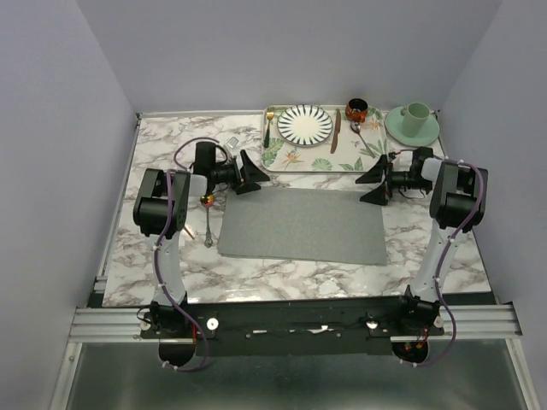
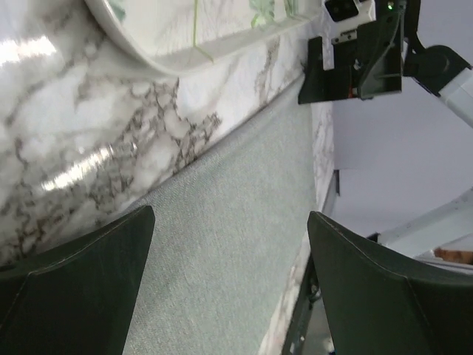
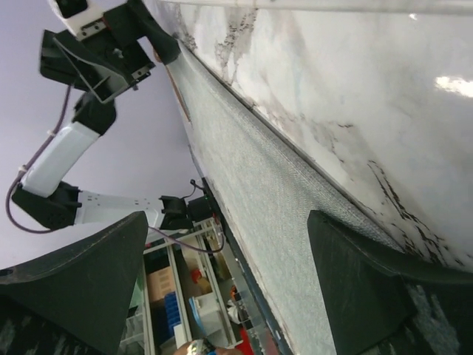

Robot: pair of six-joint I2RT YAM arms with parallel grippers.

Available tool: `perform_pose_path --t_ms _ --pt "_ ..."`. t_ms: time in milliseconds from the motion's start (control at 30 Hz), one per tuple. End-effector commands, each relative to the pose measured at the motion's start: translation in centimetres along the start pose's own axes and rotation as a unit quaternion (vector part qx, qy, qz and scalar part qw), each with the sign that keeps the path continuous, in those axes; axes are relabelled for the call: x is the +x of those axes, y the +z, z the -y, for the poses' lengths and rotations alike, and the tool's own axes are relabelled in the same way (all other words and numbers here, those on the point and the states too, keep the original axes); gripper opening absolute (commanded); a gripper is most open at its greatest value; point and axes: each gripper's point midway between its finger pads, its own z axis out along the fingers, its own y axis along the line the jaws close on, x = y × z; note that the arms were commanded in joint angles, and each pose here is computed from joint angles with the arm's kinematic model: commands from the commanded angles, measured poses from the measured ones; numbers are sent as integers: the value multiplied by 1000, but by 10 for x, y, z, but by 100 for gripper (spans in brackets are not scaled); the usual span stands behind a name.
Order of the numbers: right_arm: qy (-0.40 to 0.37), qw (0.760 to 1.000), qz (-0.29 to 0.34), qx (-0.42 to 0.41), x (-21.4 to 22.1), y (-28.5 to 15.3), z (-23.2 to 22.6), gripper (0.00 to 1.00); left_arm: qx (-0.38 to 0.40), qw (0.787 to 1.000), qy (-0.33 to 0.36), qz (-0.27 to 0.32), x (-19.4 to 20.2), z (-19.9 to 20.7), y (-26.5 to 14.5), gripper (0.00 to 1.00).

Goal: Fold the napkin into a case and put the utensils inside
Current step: Smooth out the rectangle-folded napkin at the center of the board, then pick up the rectangle-folded napkin at the center of the board.

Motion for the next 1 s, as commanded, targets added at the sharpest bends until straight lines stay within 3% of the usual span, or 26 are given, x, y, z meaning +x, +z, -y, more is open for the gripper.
perform_pose_path --t_ms 0,67,100,267,300,333,367,433,467,600,700,733,767,967 --pt "-27 999 20 35 -5 -17 -17 94 -39 992 122 -3 -31 17 16 99" --pt "-63 997 30 38 -7 -24 -35 92 -85 984 157 -19 -34 34 12 99" --pt "-93 994 35 48 -6 -31 -47 92 -116 963 244 -6 -52 49 16 99" --pt "-169 980 45 99 11 -53 -72 89 -210 923 319 40 -59 96 -35 99" --pt "-181 975 47 121 16 -57 -69 89 -234 919 314 39 -50 88 -46 99" --pt "-198 970 54 132 22 -63 -76 89 -289 901 316 62 -55 80 -62 99" --pt "-202 967 55 143 27 -65 -75 89 -298 892 329 87 -52 100 -82 99" --pt "-193 964 45 177 44 -68 -57 89 -325 889 311 89 -26 84 -102 99" --pt "-197 961 50 189 51 -73 -58 89 -315 889 313 111 -18 102 -116 99" --pt "-178 950 35 255 75 -81 -24 88 -310 907 279 55 44 79 -130 99" --pt "-166 941 29 295 85 -86 -4 87 -339 907 247 47 60 58 -135 81" --pt "-162 938 27 305 86 -88 2 87 -358 902 238 51 59 50 -139 68" --pt "-160 935 28 315 85 -90 5 87 -375 898 226 43 62 39 -139 66" --pt "-114 924 12 365 84 -95 32 85 -442 869 219 28 59 3 -141 73"
